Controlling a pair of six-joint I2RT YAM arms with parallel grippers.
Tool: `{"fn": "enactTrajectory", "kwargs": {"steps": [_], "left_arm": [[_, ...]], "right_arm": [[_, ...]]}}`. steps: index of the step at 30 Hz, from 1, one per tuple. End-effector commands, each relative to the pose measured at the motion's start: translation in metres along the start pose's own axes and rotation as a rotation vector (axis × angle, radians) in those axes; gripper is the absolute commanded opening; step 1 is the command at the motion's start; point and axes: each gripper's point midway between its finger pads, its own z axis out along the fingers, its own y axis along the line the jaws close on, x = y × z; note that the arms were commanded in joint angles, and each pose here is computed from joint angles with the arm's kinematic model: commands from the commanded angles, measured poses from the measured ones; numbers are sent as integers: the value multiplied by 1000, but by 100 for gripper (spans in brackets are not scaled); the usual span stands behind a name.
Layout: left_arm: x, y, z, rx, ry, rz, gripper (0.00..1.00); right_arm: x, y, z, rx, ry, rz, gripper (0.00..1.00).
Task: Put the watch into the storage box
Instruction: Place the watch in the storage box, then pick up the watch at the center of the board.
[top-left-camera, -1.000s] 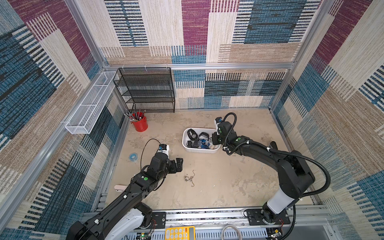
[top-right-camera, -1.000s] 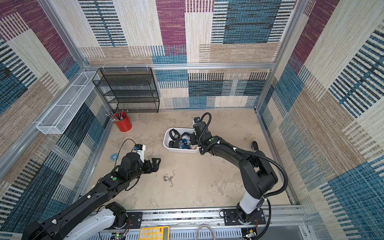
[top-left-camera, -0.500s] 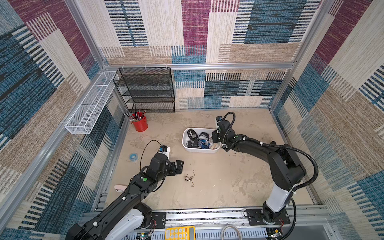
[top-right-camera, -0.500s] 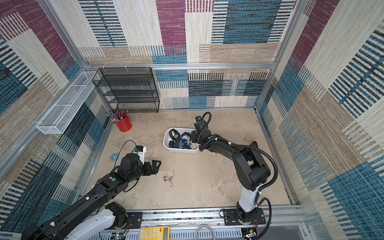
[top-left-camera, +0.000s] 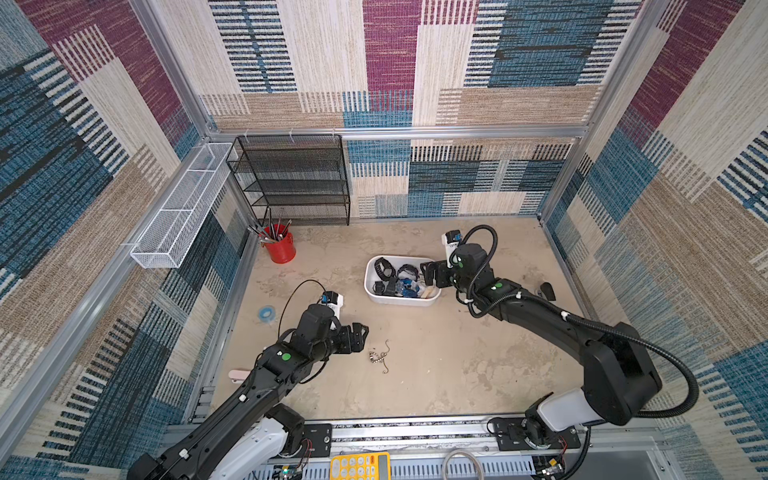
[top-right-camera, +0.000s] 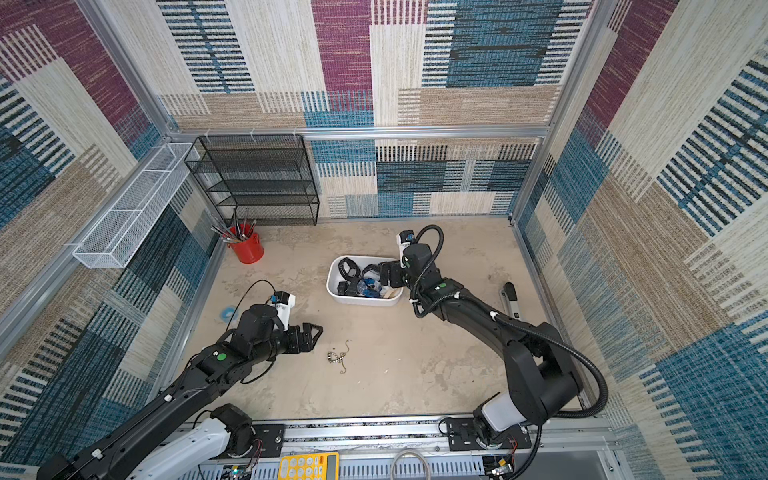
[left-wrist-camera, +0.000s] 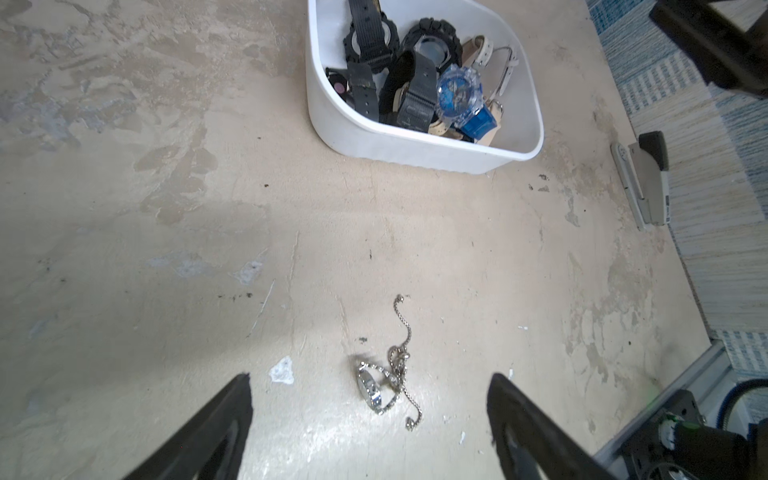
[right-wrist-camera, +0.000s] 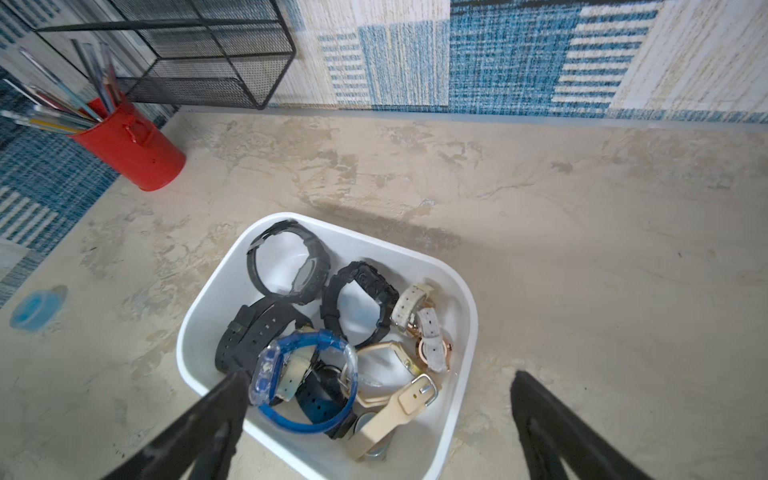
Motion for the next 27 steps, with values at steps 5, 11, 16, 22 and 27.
{"fn": "enactTrajectory", "kwargs": {"steps": [5,11,16,22,27], "left_arm": [[16,-13,0,-10,105,88,81],[25,-28,-4,-80,160,219,74],[37,-40,3,-96,205,292,70],[54,-55,15,-106,265,355,69],[64,-63,27,-127,309,421,66]], "right_arm": [[4,4,-28,-46,-46,36,100],[11,-3,-34,-24,-40,47,100],[18,3,-38,-71,-38,61,100],[26,10,-47,-122,-26,57,100],[35,10,-54,-136,-8,60,100]]}}
